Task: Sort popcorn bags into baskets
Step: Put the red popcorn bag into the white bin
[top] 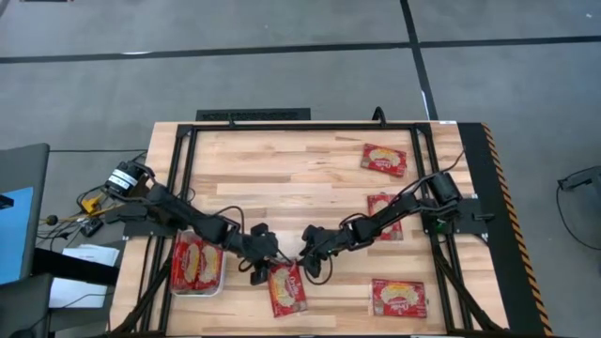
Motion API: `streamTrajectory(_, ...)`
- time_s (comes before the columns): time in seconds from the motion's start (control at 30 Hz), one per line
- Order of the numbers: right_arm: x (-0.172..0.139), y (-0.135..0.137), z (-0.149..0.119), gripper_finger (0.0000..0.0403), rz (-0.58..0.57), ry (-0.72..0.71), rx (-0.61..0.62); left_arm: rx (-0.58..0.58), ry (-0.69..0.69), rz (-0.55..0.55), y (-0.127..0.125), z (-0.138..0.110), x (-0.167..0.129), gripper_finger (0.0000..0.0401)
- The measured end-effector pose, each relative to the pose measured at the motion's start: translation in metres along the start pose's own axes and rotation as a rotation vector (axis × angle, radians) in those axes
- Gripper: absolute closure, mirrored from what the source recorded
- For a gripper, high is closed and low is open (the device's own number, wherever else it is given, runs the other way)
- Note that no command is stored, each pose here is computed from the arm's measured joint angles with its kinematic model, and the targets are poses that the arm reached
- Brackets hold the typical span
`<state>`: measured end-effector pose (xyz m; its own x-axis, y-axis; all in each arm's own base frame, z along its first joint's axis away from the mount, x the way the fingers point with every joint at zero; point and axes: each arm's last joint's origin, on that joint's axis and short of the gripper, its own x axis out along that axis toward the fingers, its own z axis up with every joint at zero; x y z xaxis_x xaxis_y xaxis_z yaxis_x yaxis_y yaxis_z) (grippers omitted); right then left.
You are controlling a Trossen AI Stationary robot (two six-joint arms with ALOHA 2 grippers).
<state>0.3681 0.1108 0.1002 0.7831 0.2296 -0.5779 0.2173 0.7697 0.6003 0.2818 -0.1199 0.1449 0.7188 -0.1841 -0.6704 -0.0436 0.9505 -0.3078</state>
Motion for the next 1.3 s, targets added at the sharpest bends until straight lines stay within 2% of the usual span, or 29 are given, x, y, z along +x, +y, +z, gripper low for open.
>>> streamTrajectory(0.13,0.000,0.002,-0.001,0.0209,0.015,-0.006,-0.014,0.006,-0.038,0.059,-0.001,-0.001,0.000,0.0262)
streamTrajectory(0.43,0.000,0.006,0.002,0.0239,0.053,-0.033,-0.028,-0.026,-0.035,0.046,-0.002,-0.001,0.000,0.0262)
streamTrajectory(0.63,0.001,0.012,-0.001,0.0234,0.060,-0.025,-0.017,-0.037,0.011,-0.027,-0.007,-0.004,-0.001,0.0262)
streamTrajectory(0.8,0.001,0.013,-0.006,0.0218,0.033,-0.014,0.043,-0.026,0.003,-0.014,-0.009,-0.006,-0.001,0.0262)
streamTrajectory(0.93,-0.001,0.013,-0.011,0.0201,-0.015,0.020,0.109,-0.021,0.031,-0.009,-0.009,-0.015,0.013,0.0262)
streamTrajectory(1.07,-0.002,0.022,-0.019,0.0191,0.007,0.038,0.137,-0.058,0.074,-0.054,-0.006,-0.029,0.036,0.0262)
streamTrajectory(1.3,-0.002,0.028,-0.024,0.0208,0.049,0.099,0.155,-0.146,0.056,-0.055,-0.003,-0.038,0.054,0.0262)
